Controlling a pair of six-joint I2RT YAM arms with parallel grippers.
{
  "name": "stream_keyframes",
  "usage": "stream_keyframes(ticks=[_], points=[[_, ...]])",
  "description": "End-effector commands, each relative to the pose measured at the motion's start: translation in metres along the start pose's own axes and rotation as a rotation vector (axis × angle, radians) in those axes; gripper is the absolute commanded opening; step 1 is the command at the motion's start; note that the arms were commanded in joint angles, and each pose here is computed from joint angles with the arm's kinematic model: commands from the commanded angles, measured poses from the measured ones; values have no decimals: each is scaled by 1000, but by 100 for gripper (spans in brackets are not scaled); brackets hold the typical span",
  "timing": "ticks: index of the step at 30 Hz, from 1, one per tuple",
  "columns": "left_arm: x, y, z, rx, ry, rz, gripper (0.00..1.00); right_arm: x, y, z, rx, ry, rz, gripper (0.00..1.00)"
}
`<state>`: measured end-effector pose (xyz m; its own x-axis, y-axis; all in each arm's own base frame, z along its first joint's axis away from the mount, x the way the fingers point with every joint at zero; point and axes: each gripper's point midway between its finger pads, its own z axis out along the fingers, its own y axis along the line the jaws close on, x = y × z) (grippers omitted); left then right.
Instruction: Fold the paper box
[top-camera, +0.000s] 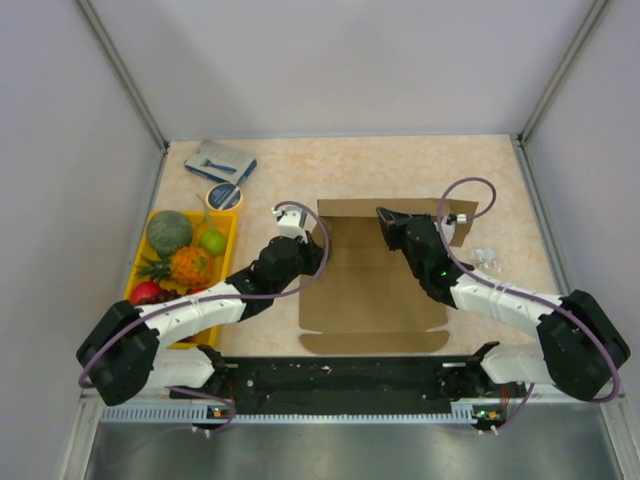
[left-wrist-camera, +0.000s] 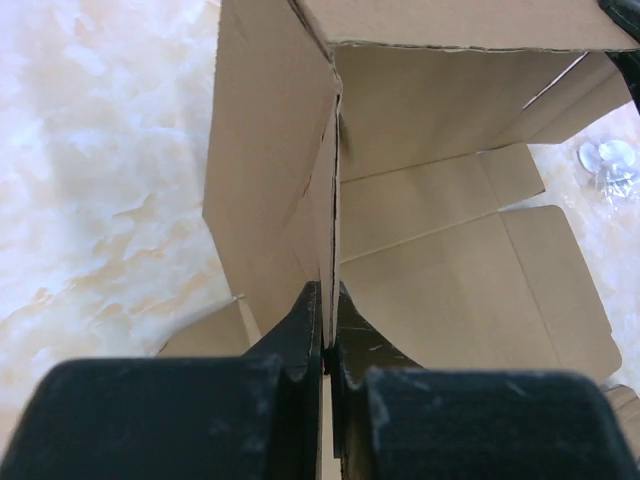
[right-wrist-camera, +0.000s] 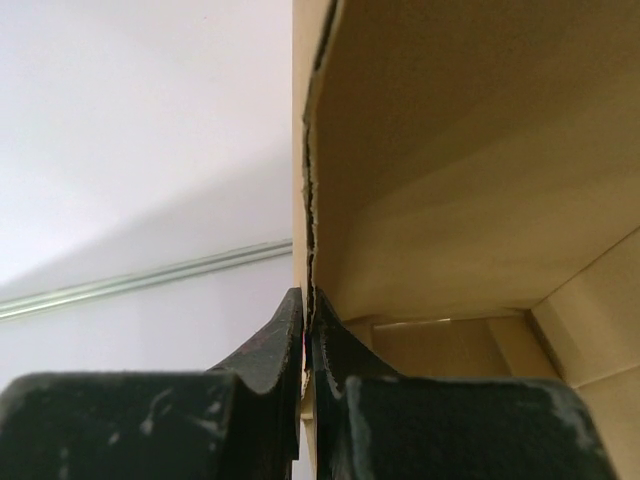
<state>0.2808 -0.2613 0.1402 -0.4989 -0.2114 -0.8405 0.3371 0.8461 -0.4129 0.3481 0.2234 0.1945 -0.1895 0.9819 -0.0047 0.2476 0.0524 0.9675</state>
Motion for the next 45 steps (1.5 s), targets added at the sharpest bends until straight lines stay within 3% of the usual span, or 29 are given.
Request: stream_keyframes(ticks=[1,7,12,17,21,24,29,31,33,34,37,38,40,41,45], points=[[-9,-52,4,208,-38,-19,0,11,-44,-13,118,80,-80,0],[11,-22,2,103,-15,4,4,5,-59,-21,138,81,-139,0],[14,-1,-16,47,-35,8,45,5,-65,-22,137,87,-138,0],[11,3,-27,76,-58,42,50,2,-62,-22,132,78,-144,0],[1,-17,-46,220,-72,101,50,2,-62,-23,131,78,-149,0],[-9,-35,-69,338,-89,169,62,1,-61,-23,132,75,-146,0],[-32,-4,-91,192,-114,241,61,2,-59,-21,129,79,-144,0],[-46,15,-97,104,-136,215,53,2,-59,-21,128,80,-140,0],[-61,45,-102,-55,-194,114,37,3,-59,-21,127,83,-133,0],[-70,65,-104,-137,-228,70,35,4,-60,-21,127,86,-133,0],[-81,88,-93,-211,-204,-6,39,3,-58,-21,125,86,-132,0],[-71,95,-77,-222,-129,-12,43,3,-58,-21,125,86,-134,0],[-79,85,-61,-140,-82,-20,52,4,-58,-21,125,88,-134,0],[-68,85,-46,-109,-20,-11,52,4,-58,-20,125,88,-136,0],[-70,74,-14,5,0,135,55,5,-55,-19,123,92,-134,0]])
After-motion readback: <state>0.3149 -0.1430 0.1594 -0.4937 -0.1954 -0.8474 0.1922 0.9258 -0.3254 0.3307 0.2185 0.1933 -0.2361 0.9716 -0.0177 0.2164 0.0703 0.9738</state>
